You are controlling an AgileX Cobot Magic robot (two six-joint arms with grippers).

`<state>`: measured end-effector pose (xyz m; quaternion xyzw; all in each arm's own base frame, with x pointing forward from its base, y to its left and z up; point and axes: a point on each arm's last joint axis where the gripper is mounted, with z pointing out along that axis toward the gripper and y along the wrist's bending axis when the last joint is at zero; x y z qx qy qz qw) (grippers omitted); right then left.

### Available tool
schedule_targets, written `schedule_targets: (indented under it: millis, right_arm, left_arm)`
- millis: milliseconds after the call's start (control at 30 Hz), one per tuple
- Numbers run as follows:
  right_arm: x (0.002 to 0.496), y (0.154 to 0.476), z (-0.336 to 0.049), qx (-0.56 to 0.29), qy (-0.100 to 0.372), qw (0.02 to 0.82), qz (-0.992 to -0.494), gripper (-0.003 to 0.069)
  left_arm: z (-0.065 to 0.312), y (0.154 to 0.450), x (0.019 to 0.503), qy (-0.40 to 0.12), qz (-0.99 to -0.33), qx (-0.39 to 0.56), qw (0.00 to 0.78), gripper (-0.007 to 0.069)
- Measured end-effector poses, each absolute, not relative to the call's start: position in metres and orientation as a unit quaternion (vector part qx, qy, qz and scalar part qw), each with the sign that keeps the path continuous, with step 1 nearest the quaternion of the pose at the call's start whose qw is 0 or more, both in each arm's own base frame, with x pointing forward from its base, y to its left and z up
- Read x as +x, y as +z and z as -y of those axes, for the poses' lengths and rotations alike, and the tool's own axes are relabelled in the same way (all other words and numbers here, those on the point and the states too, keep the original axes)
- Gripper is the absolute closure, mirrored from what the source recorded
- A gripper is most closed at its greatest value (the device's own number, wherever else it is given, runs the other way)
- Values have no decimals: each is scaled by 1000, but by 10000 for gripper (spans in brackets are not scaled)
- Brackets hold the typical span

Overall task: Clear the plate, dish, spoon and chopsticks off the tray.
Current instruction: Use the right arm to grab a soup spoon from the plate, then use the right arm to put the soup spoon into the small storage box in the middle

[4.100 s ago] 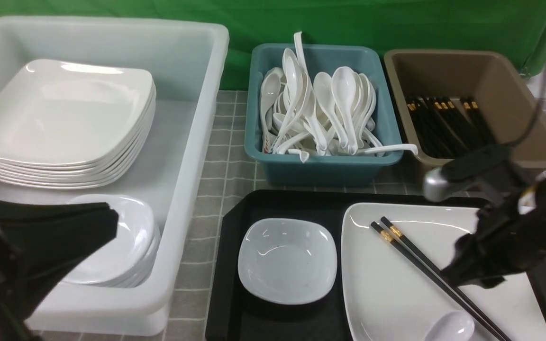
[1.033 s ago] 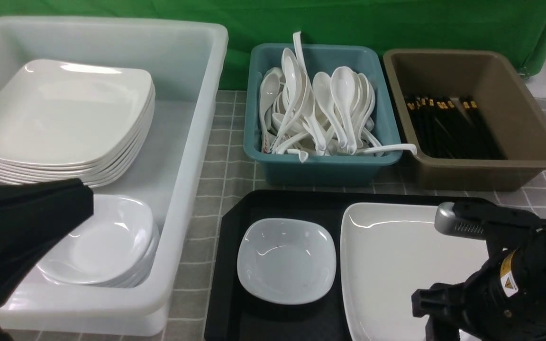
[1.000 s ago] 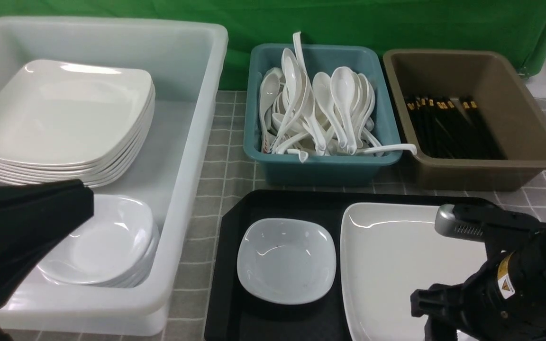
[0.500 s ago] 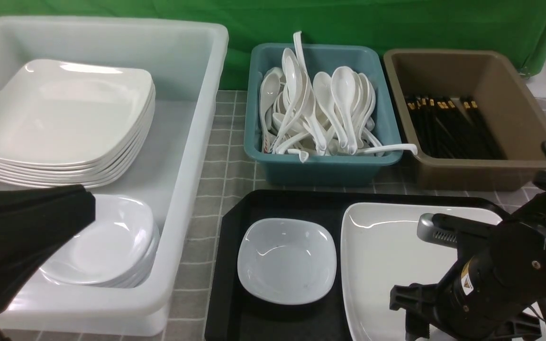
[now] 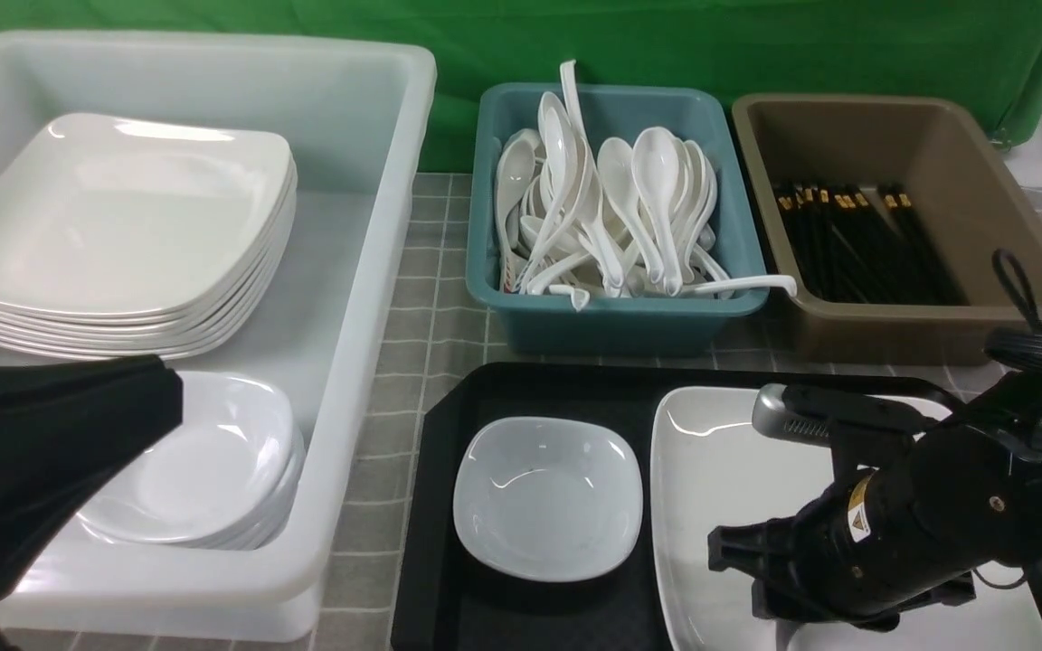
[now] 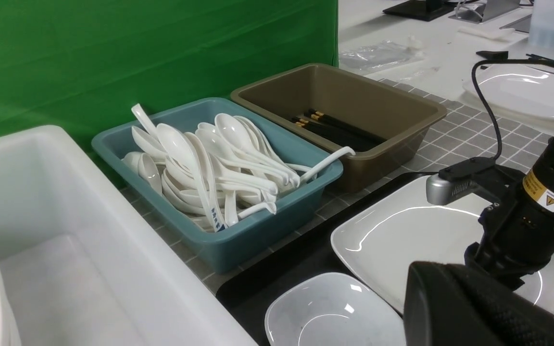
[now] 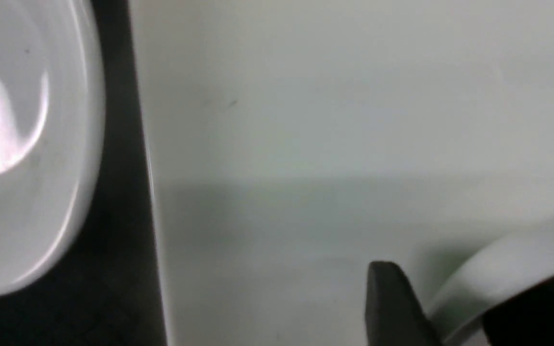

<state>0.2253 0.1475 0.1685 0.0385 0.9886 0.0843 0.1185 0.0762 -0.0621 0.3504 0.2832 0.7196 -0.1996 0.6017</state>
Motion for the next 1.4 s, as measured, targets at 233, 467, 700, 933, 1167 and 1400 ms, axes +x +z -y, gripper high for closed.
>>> schedule_targets:
  millis: [233, 467, 700, 933, 1167, 1400]
  right_arm:
    - [225, 168, -147, -48, 73, 123, -989, 473]
    - [226, 173, -148, -96, 63, 120, -986, 575]
    - [237, 235, -155, -129, 79, 165, -975, 575]
    - [254, 294, -166, -145, 114, 250, -951, 575]
    - [315, 323, -176, -123, 155, 398, -896, 575]
    - [419, 298, -164, -55, 150, 470, -868, 575]
  left_arm:
    - [62, 350, 76, -200, -720, 283, 602, 614]
    - [62, 350, 76, -200, -720, 283, 601, 614]
    - [62, 350, 76, -200, -720, 283, 602, 614]
    - [62, 353, 77, -195, -710, 283, 615, 614]
    - [62, 354, 78, -192, -704, 283, 622, 614]
    - [62, 355, 78, -192, -703, 282, 624, 614]
